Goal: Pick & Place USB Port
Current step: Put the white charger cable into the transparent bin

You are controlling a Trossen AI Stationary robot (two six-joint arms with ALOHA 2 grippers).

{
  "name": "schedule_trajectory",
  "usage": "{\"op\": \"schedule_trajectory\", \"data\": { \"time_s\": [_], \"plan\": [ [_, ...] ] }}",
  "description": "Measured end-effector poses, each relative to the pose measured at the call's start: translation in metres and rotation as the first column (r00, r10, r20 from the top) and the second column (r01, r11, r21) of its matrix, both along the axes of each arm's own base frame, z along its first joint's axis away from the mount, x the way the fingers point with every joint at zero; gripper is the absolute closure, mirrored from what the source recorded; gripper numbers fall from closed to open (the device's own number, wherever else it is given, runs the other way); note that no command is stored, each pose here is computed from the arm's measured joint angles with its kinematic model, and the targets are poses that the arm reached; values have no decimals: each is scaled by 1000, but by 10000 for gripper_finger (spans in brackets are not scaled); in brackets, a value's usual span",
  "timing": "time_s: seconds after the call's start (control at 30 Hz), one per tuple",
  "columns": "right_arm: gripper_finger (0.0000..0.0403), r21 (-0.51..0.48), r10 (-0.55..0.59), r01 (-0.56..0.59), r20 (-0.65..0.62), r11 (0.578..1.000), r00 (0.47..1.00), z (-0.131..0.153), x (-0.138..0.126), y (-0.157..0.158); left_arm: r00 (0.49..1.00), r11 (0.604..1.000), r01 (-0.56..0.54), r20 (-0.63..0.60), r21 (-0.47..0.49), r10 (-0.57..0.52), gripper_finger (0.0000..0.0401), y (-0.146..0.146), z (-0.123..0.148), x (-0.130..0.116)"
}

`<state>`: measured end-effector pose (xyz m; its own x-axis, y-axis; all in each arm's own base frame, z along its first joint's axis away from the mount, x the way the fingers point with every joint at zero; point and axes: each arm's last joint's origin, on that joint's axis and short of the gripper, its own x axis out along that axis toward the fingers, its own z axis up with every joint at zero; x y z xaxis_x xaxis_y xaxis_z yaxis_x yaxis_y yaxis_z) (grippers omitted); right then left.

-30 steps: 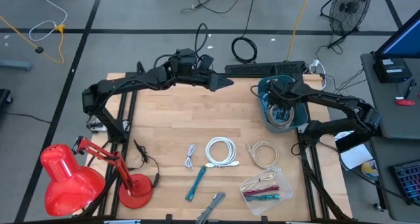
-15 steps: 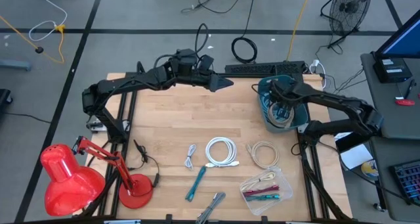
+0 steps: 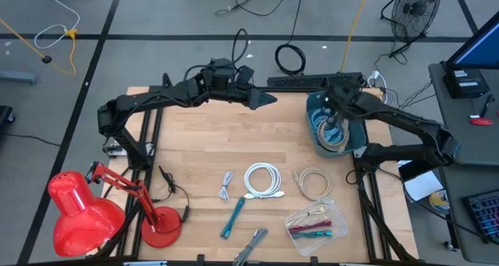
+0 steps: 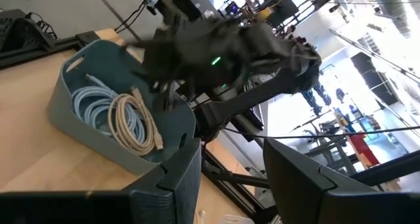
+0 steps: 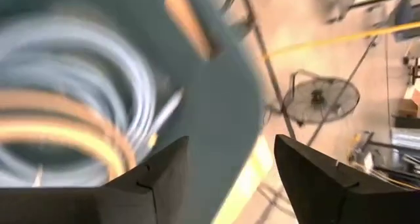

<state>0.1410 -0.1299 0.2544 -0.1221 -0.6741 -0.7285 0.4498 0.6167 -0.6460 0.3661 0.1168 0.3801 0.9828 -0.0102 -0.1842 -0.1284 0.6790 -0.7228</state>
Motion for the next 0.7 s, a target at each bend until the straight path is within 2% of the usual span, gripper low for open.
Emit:
{"op": "schedule_trajectory", "data": {
  "time_s": [0.1, 0.17, 0.27, 0.37, 0.43, 0.5, 0.6, 0.7],
  "plan": [
    [186, -39, 11, -4, 183, 999, 983, 28, 8, -4, 1000, 1000, -19, 0, 7, 19, 233, 7, 0, -2],
    [189, -4, 10, -10, 360, 1000, 933, 49, 12, -3, 999, 999, -39, 1, -2, 39, 233, 14, 0, -5],
    [192, 114, 2, -92, 618, 989, 786, 76, 19, 1, 999, 999, -31, 3, -36, 32, 233, 24, 0, -9],
    [190, 222, -42, -226, 795, 948, 605, 91, 24, 7, 1000, 998, 25, 10, -50, -24, 233, 31, 0, -13],
    [188, 282, -103, -303, 863, 910, 495, 97, 29, 12, 998, 996, 69, 15, -49, -69, 233, 35, 1, -15],
    [188, 326, -161, -366, 896, 872, 415, 101, 34, 18, 994, 992, 112, 22, -51, -111, 233, 39, 1, -18],
    [190, 371, -217, -472, 912, 799, 349, 103, 43, 31, 975, 973, 221, 36, -67, -219, 233, 42, 1, -22],
    [192, 369, -216, -575, 923, 730, 318, 105, 54, 47, 917, 913, 399, 35, -83, -398, 233, 36, -2, -24]
  ]
}}
